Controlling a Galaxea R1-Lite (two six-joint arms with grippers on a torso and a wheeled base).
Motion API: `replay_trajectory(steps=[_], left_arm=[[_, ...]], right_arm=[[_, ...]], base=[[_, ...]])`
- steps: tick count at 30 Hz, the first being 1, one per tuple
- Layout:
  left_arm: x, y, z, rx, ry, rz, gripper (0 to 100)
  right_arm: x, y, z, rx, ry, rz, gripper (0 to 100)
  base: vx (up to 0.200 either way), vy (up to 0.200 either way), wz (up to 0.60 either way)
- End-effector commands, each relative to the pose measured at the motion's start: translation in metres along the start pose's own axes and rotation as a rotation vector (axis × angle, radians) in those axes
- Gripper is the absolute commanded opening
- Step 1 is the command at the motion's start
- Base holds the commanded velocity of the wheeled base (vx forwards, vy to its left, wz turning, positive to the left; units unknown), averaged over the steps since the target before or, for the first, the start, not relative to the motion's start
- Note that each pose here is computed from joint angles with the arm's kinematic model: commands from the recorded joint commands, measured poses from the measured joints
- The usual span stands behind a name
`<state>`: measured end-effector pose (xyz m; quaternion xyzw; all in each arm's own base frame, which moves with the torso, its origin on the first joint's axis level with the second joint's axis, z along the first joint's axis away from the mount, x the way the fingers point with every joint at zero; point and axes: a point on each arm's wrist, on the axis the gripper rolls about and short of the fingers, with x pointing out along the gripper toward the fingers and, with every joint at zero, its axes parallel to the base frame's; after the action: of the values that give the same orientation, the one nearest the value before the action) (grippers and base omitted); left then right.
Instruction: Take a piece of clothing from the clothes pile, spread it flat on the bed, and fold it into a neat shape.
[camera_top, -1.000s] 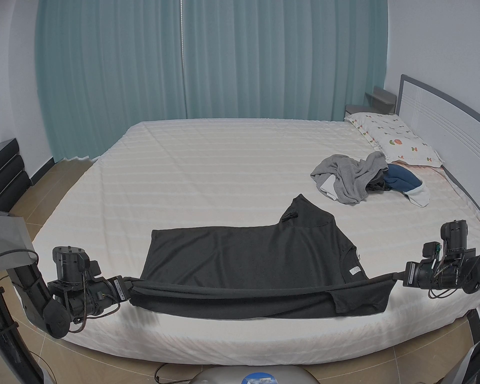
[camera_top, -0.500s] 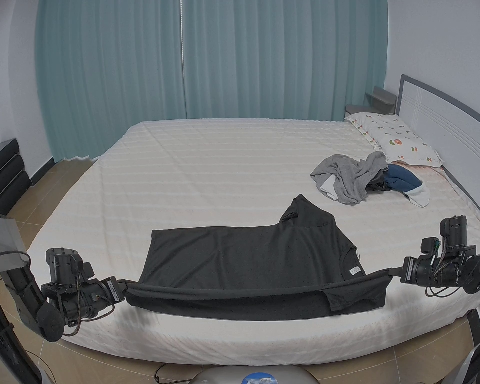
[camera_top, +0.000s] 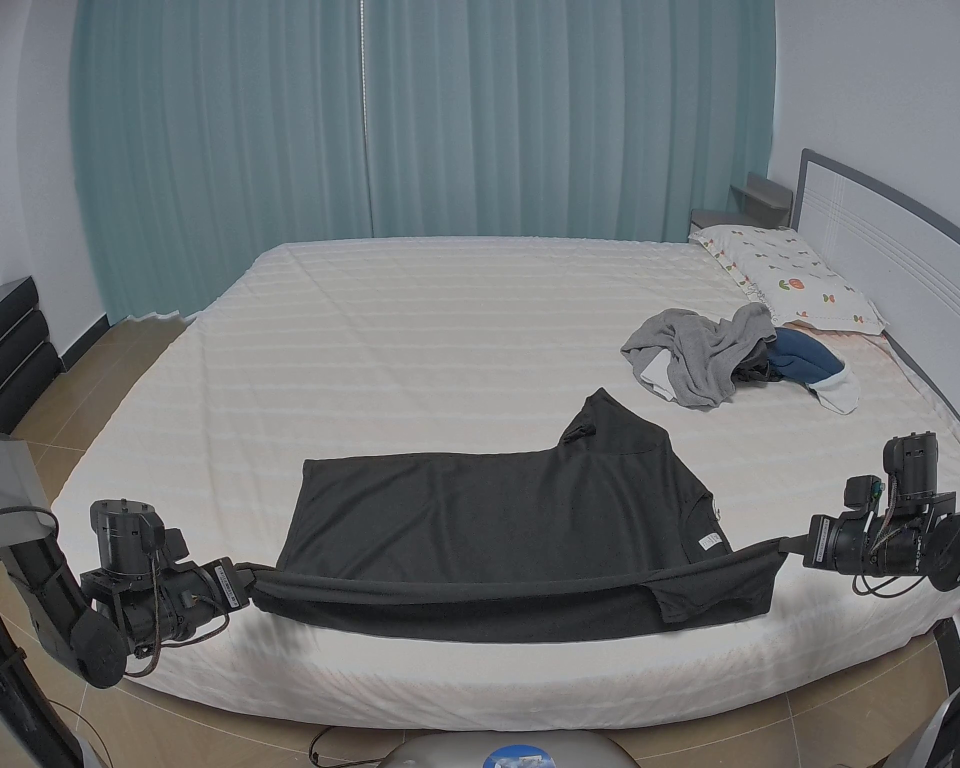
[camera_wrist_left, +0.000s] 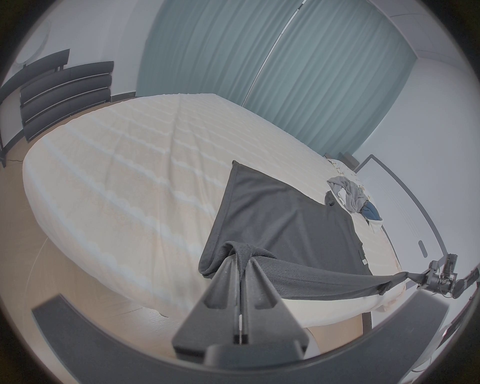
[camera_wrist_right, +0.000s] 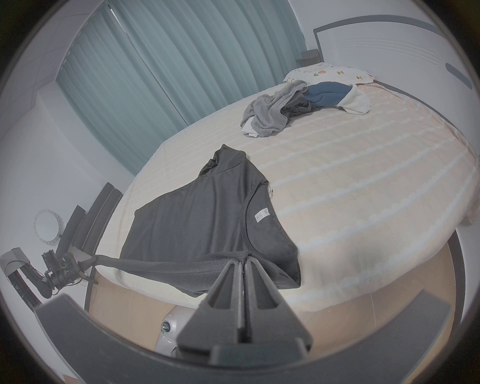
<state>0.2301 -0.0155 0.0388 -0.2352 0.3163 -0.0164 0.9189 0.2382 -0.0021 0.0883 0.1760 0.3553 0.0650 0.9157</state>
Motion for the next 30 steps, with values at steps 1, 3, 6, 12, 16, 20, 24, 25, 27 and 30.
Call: replay_trajectory(steps=[1,3,6,12,16,20,24,25,27,30], left_arm=[[0.012,0.001,0.002,-0.004,0.009,0.005,0],[0.017,0.001,0.003,-0.006,0.008,0.006,0],[0.024,0.002,0.003,-0.007,0.015,0.009,0],[0.037,0.004,0.003,-0.009,0.029,0.015,0],[0.052,0.005,0.002,-0.012,0.039,0.019,0],[0.065,0.007,0.005,-0.023,0.036,0.019,0],[0.074,0.007,0.007,-0.054,0.031,0.018,0],[0.074,0.007,0.007,-0.054,0.031,0.018,0],[0.079,0.008,0.007,-0.062,0.033,0.018,0],[0.086,0.009,0.006,-0.066,0.035,0.02,0]], right_arm=[[0.011,-0.002,0.003,0.003,0.015,-0.002,0],[0.015,-0.002,0.006,0.004,0.015,-0.002,0],[0.023,-0.003,0.01,0.005,0.019,-0.003,0],[0.036,-0.006,0.015,0.009,0.029,-0.007,0],[0.05,-0.01,0.014,0.014,0.051,-0.01,0],[0.062,-0.012,0.018,0.016,0.058,-0.009,0],[0.073,-0.015,0.02,0.018,0.068,-0.011,0],[0.073,-0.015,0.02,0.018,0.068,-0.011,0],[0.081,-0.017,0.02,0.027,0.077,-0.013,0],[0.092,-0.019,0.023,0.046,0.08,-0.015,0]], base=[[0.0,0.0,0.0],[0.0,0.0,0.0],[0.0,0.0,0.0],[0.0,0.0,0.0],[0.0,0.0,0.0],[0.0,0.0,0.0],[0.0,0.0,0.0],[0.0,0.0,0.0],[0.0,0.0,0.0],[0.0,0.0,0.0]])
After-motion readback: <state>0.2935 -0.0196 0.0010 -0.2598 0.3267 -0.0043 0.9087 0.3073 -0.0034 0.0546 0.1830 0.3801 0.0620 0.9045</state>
